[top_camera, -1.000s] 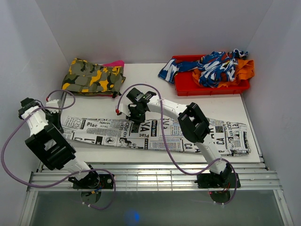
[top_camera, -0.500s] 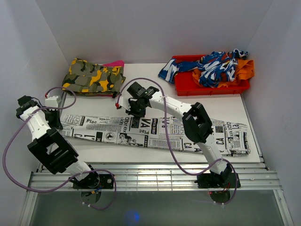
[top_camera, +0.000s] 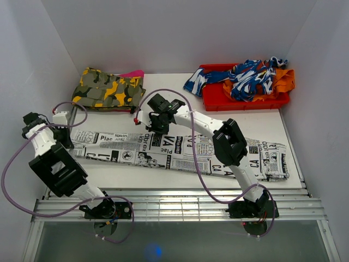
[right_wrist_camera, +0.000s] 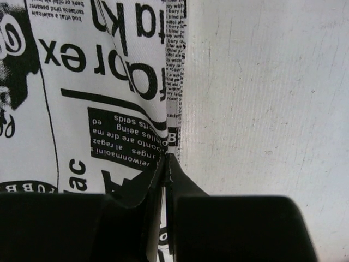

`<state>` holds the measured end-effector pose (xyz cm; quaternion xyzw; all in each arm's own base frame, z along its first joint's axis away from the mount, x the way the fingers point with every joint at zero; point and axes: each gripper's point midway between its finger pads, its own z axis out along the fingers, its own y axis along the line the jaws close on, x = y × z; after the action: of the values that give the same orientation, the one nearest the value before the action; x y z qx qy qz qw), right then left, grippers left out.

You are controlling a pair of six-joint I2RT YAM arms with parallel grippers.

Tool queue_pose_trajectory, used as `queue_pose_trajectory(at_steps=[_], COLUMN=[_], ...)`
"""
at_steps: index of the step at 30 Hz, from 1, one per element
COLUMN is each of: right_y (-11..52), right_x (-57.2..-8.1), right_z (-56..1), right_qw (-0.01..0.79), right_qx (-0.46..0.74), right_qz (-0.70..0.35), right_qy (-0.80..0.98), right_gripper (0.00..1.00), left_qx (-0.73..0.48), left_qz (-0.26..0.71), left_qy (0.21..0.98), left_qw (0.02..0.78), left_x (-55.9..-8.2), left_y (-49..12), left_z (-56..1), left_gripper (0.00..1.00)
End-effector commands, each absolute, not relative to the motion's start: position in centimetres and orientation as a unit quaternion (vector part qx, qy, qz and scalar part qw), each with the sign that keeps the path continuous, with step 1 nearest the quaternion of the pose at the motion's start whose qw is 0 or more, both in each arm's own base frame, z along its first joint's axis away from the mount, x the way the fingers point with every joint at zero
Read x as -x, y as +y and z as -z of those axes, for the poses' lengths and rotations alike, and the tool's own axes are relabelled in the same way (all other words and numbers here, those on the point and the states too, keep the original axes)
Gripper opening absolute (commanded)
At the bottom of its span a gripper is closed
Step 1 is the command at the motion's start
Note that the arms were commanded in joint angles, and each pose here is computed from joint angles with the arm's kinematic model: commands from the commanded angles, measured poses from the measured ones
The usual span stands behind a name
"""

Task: Fold and stack the trousers
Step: Fold the trousers

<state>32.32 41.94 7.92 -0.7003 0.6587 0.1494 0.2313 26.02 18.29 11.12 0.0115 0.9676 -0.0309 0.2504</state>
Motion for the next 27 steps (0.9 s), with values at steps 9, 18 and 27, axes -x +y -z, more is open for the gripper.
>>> queue_pose_trajectory(at_steps=[9,18,27], right_y=[41.7,36.2,33.2], right_x=[-33.9,-33.9,-31.9], right_z=[-5.8,-11.8,-11.4], right_qw=[0.224,0.250,0.173], right_qx=[0.689,0.650,0.635], right_qz=[-0.127,-0.136,-0.218], right_qy=[0.677,0.705,0.721], right_gripper=[0.65,0.86,0.63], left_qx=[0.049,-0.028,-0.172], left_qz=[0.035,0.016,0.104], left_qy=[0.978,0.953,0.934], left_qw=[0.202,0.303,0.296], left_x=[-28.0,-31.6,-34.5], left_y=[21.6,22.2,17.2], left_z=[-3.1,-12.5,-13.4], left_gripper=[0.42,0.55,0.48])
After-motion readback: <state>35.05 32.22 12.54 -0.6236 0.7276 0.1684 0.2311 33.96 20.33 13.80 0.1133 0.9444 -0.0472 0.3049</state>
